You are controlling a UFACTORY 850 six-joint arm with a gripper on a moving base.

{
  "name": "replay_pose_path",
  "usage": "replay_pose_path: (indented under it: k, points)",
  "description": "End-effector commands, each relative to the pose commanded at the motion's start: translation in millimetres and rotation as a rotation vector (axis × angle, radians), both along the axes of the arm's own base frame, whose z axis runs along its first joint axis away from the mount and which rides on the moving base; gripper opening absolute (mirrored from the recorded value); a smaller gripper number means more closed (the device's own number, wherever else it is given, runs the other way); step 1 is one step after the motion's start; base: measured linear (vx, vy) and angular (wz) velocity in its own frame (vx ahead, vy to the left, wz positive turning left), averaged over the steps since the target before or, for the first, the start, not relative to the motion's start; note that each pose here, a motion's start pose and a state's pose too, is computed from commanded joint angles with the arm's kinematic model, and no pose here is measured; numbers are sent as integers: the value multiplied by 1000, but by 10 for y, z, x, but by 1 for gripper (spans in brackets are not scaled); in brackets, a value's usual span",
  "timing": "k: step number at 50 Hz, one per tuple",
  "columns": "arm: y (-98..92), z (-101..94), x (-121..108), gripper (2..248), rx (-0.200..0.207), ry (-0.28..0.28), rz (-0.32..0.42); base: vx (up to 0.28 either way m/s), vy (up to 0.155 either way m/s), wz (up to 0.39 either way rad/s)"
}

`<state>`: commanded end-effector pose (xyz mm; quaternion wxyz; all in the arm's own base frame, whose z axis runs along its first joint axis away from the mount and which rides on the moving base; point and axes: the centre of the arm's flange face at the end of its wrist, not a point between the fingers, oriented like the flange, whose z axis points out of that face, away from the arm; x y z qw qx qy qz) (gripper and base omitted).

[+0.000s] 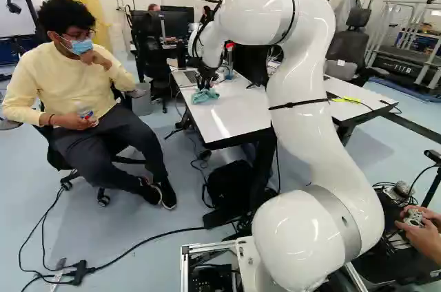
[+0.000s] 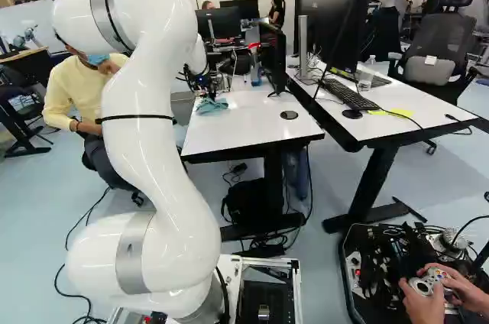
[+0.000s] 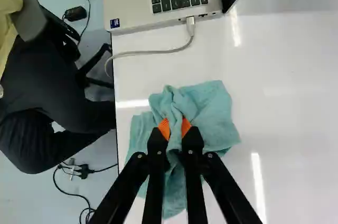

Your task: Clean the table with the green towel

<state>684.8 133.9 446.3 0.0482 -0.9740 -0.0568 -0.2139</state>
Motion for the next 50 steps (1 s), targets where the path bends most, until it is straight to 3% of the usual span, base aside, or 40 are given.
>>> replay_pose_path:
  k: [9,30,50]
  points:
    - [35,-6,-10,41,-2,14,6,0,0,0]
    - [364,-19,73,41,1,-1,49,0,0,0]
    - [287,-49,397,41,8,-35,29,0,0,0]
